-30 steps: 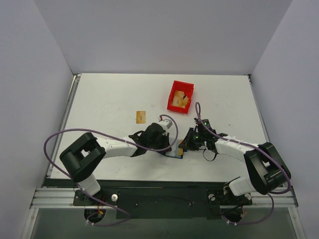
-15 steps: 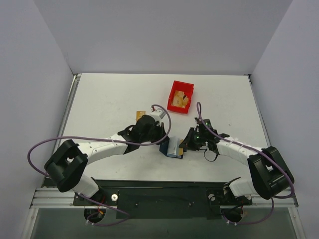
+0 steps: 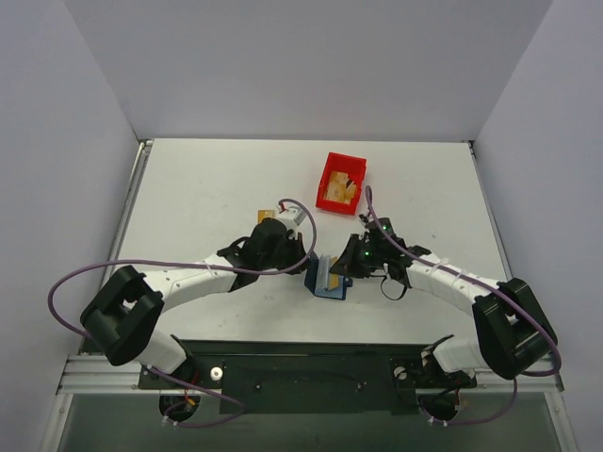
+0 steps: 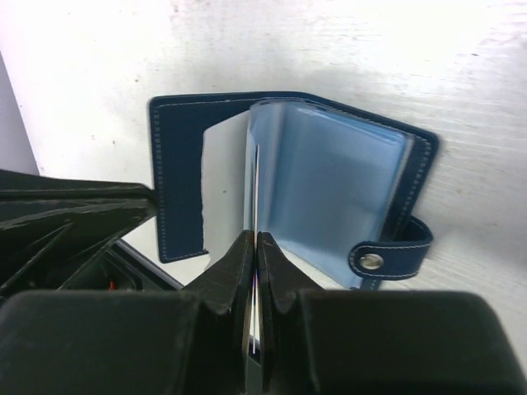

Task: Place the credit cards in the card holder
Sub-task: Insert the credit card into the card holder.

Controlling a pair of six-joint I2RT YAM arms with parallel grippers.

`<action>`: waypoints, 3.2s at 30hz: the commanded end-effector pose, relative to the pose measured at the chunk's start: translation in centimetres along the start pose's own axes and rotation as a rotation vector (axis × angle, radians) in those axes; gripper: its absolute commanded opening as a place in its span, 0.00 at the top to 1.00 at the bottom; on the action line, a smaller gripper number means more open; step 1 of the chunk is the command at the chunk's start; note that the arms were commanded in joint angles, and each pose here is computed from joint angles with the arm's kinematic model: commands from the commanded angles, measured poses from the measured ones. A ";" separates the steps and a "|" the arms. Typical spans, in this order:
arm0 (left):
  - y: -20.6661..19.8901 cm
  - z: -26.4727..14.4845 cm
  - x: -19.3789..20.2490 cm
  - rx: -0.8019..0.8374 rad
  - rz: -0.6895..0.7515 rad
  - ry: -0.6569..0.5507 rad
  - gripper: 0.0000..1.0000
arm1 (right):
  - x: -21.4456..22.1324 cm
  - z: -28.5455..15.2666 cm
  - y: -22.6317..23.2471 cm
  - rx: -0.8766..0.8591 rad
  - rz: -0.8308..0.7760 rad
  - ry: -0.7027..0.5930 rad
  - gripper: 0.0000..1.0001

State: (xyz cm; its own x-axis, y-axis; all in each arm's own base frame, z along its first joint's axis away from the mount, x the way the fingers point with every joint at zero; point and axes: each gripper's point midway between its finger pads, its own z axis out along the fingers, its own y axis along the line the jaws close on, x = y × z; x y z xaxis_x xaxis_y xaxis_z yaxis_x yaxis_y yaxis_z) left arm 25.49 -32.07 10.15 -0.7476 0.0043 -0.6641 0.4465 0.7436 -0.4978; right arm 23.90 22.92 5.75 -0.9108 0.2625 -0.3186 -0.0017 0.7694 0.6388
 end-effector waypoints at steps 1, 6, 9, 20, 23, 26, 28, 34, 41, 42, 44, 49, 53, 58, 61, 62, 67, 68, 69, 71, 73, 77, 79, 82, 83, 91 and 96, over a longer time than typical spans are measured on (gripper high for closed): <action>-0.2 -1.0 -1.4 0.018 0.010 -0.046 1.00 | -1.0 -0.2 2.6 -0.047 -0.036 -0.014 1.00; 0.5 -1.7 -1.7 0.000 0.002 -0.058 1.00 | -0.6 0.7 3.6 -0.055 -0.060 0.004 1.00; 1.2 -2.1 -2.0 -0.016 -0.006 -0.067 1.00 | -0.4 1.4 4.0 -0.056 -0.067 0.016 1.00; 1.8 -2.6 -1.6 -0.017 -0.003 -0.059 1.00 | 0.8 4.6 2.6 -0.006 -0.051 0.064 1.00; 1.7 -1.8 -0.9 0.003 0.000 -0.036 1.00 | 0.9 5.0 2.0 0.015 -0.050 0.065 1.00; 1.7 -1.0 0.0 0.016 0.002 -0.012 1.00 | 1.1 5.2 1.7 0.024 -0.050 0.070 1.00; 2.2 -0.3 1.0 0.007 0.003 0.015 1.00 | 1.2 5.2 1.6 0.029 -0.053 0.072 1.00; 3.8 1.4 4.0 -0.035 -0.013 0.078 1.00 | 1.2 5.2 1.2 0.040 -0.052 0.068 1.00; 5.9 1.9 6.0 -0.110 -0.032 0.110 1.00 | 1.1 4.8 0.3 0.051 -0.045 0.052 1.00; 5.9 1.8 6.0 -0.113 -0.032 0.110 1.00 | 1.0 4.8 0.2 0.044 -0.040 0.051 1.00; 6.1 1.6 6.3 -0.120 -0.032 0.115 1.00 | 1.1 4.8 -0.2 0.040 -0.024 0.052 1.00; 6.5 1.4 6.7 -0.137 -0.033 0.124 1.00 | 1.0 4.7 -1.3 0.051 0.004 0.041 1.00; 6.7 1.3 7.0 -0.141 -0.035 0.129 1.00 | 0.9 4.4 -1.7 0.063 0.005 0.029 1.00; 6.8 1.3 7.1 -0.143 -0.040 0.128 1.00 | 1.0 4.3 -2.0 0.071 0.007 0.030 1.00; 6.8 1.3 7.2 -0.144 -0.039 0.129 1.00 | 1.0 4.3 -2.2 0.074 0.014 0.029 1.00; 6.8 1.2 7.0 -0.143 -0.039 0.126 1.00 | 1.1 4.3 -2.2 0.074 0.015 0.031 1.00; 6.8 1.2 7.2 -0.145 -0.040 0.130 1.00 | 1.1 3.9 -2.6 0.097 0.013 0.019 1.00; 6.9 1.2 7.2 -0.148 -0.041 0.130 1.00 | 1.0 3.9 -2.8 0.104 0.013 0.013 1.00; 6.9 1.1 7.2 -0.147 -0.043 0.128 1.00 | 1.1 3.8 -2.9 0.110 0.011 0.015 1.00; 6.8 1.2 7.1 -0.146 -0.042 0.127 1.00 | 1.1 3.8 -3.0 0.114 0.010 0.015 1.00; 6.8 1.2 7.1 -0.146 -0.042 0.127 1.00 | 1.0 3.8 -3.0 0.114 0.013 0.015 1.00; 6.8 1.2 7.1 -0.145 -0.043 0.128 1.00 | 1.2 4.2 -2.9 0.101 0.019 0.026 1.00; 6.7 1.3 7.0 -0.143 -0.041 0.125 1.00 | 1.3 4.4 -2.6 0.085 0.024 0.034 1.00; 6.6 1.3 6.8 -0.142 -0.040 0.123 1.00 | 1.5 4.7 -2.7 0.081 0.033 0.042 1.00; 6.6 1.3 6.9 -0.141 -0.040 0.125 1.00 | 1.5 4.7 -2.7 0.081 0.035 0.042 1.00; 6.8 1.2 7.0 -0.145 -0.041 0.129 1.00 | 2.2 5.6 -2.8 0.058 0.043 0.074 1.00; 6.7 1.1 7.0 -0.146 -0.043 0.131 1.00 | 2.7 5.9 -3.3 0.051 0.055 0.072 1.00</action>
State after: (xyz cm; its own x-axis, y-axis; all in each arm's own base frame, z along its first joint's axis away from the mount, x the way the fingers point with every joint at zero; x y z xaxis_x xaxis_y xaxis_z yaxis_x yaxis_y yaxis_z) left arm 24.18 -28.88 2.31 -0.8171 0.0367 -0.5753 0.3643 0.8063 -0.4660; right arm 25.42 25.94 1.58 -0.9242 0.2695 -0.2707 0.0194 0.7408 0.6715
